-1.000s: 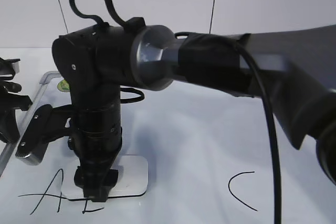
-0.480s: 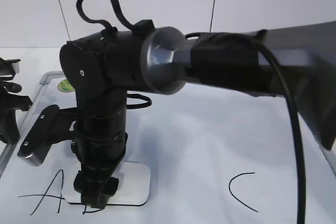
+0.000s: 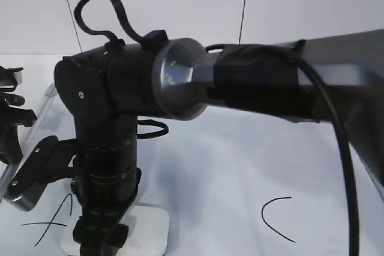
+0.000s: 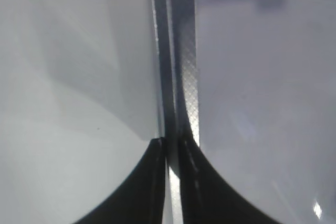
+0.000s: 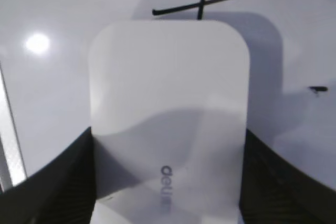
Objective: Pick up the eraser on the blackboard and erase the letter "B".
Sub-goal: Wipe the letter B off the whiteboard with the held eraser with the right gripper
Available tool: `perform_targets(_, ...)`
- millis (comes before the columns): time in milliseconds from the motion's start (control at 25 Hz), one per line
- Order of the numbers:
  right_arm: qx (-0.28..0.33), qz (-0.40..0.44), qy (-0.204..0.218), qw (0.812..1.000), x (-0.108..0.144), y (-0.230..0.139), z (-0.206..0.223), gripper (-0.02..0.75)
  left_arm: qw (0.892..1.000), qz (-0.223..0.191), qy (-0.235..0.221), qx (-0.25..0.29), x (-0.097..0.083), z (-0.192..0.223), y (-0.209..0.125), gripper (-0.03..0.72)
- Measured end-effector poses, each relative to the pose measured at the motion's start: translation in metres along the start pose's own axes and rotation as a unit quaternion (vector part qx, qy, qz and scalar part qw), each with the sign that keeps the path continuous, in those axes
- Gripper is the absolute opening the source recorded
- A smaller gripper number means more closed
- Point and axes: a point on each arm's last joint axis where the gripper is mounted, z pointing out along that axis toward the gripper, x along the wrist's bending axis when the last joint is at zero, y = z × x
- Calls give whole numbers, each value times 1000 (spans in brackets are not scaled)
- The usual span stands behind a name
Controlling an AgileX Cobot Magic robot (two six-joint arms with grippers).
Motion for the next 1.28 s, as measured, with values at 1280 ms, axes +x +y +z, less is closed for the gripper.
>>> perform_targets(1280,26,-3,-14,1000,-9,-22,0,505,1000,0,0,0,0,0,0,45)
